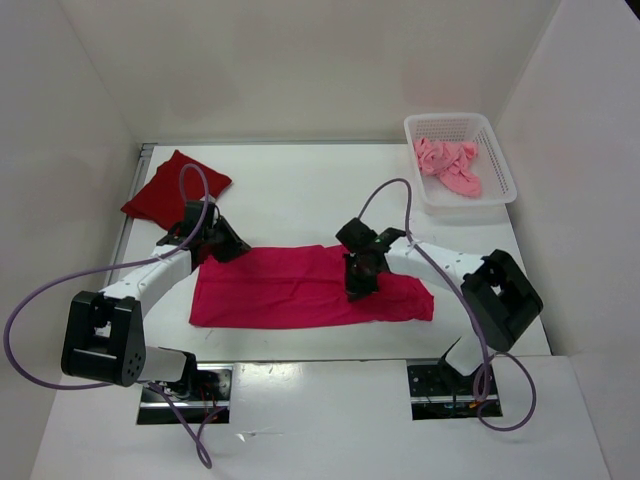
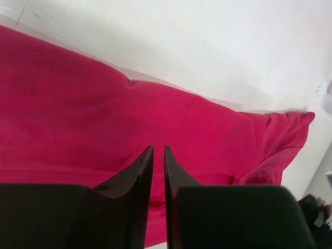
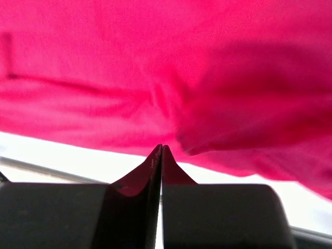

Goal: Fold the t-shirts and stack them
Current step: Fold the other side of the tshirt into a rectangle

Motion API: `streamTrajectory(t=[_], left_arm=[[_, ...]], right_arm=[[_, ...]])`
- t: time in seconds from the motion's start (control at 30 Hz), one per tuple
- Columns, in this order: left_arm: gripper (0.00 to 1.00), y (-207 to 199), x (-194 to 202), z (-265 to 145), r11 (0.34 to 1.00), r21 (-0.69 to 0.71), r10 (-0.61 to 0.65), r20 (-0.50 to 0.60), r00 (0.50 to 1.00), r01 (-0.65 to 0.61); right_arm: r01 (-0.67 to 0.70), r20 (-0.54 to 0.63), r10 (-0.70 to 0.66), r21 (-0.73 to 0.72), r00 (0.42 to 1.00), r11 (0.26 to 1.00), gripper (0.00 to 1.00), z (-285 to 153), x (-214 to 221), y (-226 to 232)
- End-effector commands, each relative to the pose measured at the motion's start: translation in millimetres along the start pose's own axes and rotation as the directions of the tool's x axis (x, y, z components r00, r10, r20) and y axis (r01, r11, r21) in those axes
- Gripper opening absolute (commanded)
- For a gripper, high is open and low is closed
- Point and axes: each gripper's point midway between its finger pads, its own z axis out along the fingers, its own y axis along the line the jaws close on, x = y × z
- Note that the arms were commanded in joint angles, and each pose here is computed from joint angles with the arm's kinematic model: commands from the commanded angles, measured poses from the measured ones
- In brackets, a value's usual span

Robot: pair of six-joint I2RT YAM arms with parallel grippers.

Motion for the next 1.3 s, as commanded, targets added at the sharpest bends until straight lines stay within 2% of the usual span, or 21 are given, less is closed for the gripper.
streamTrajectory(t=[0.0,0.07,0.13,0.27,0.37,0.47,0.63,0.73,0.77,0.87,1.0,1.1,1.23,1.27], left_arm=[[0.20,-8.7,-3.0,0.2,0.999,0.036,0.009,0.012,1.000,-0.009],[0.20,-8.7,-3.0,0.2,0.999,0.036,0.009,0.012,1.000,-0.009],[0.20,-10.2,-4.6,0.3,0.999,0.042,0.010,0.018,1.000,-0.011],[0.20,-11.3,-3.4,0.0,0.999,0.049,0.011,0.012,1.000,-0.011],[0.20,-11.0,-3.4,0.1,0.999,0.049,0.020,0.012,1.000,-0.020],[0.20,-11.0,-3.4,0.1,0.999,0.049,0.020,0.012,1.000,-0.021],[0.20,-11.0,-3.4,0.1,0.999,0.049,0.020,0.012,1.000,-0.021],[0.20,-11.0,-3.4,0.1,0.999,0.049,0.020,0.012,1.000,-0.021],[0.20,-11.0,-3.4,0.1,0.999,0.049,0.020,0.012,1.000,-0.021],[0.20,-7.8,-0.6,0.9,0.999,0.043,0.018,0.006,1.000,-0.019],[0.20,-7.8,-0.6,0.9,0.999,0.043,0.018,0.006,1.000,-0.019],[0.20,-7.8,-0.6,0.9,0.999,0.043,0.018,0.006,1.000,-0.019],[0.20,-7.8,-0.6,0.9,0.999,0.043,0.018,0.006,1.000,-0.019],[0.20,-7.8,-0.6,0.9,0.999,0.043,0.018,0.006,1.000,-0.019]], right_arm=[[-0.023,-0.012,0.023,-0.022,1.000,0.999,0.05,-16.9,17.9,6.5],[-0.030,0.040,0.031,-0.024,0.999,0.999,0.23,-27.1,9.2,7.5],[-0.071,0.082,0.074,-0.034,0.994,0.997,0.35,-35.3,-7.0,2.0],[-0.068,0.156,0.065,0.015,0.986,0.998,0.44,-36.2,-25.5,-10.7],[-0.036,0.156,0.029,0.041,0.987,0.998,0.48,-25.1,-30.8,-12.1],[-0.014,0.098,0.008,0.058,0.995,0.998,0.49,-10.9,-25.1,-12.9],[-0.028,0.118,0.019,0.075,0.993,0.997,0.49,-5.0,-30.6,-14.3],[-0.035,0.116,0.029,0.052,0.993,0.998,0.29,-2.1,-31.7,-9.0],[-0.035,0.109,0.029,0.058,0.994,0.998,0.18,0.3,-30.7,-10.0],[-0.024,0.097,0.022,0.020,0.995,1.000,0.07,-3.8,-21.0,4.7],[-0.034,0.014,0.035,-0.039,0.999,0.999,0.05,-10.5,12.5,17.2],[-0.104,-0.048,0.099,-0.109,0.994,0.989,0.01,-16.7,30.6,27.2],[-0.173,-0.092,0.157,-0.218,0.983,0.960,0.01,-29.5,40.2,43.5],[-0.174,-0.092,0.157,-0.218,0.983,0.960,0.05,-27.7,41.1,42.6]])
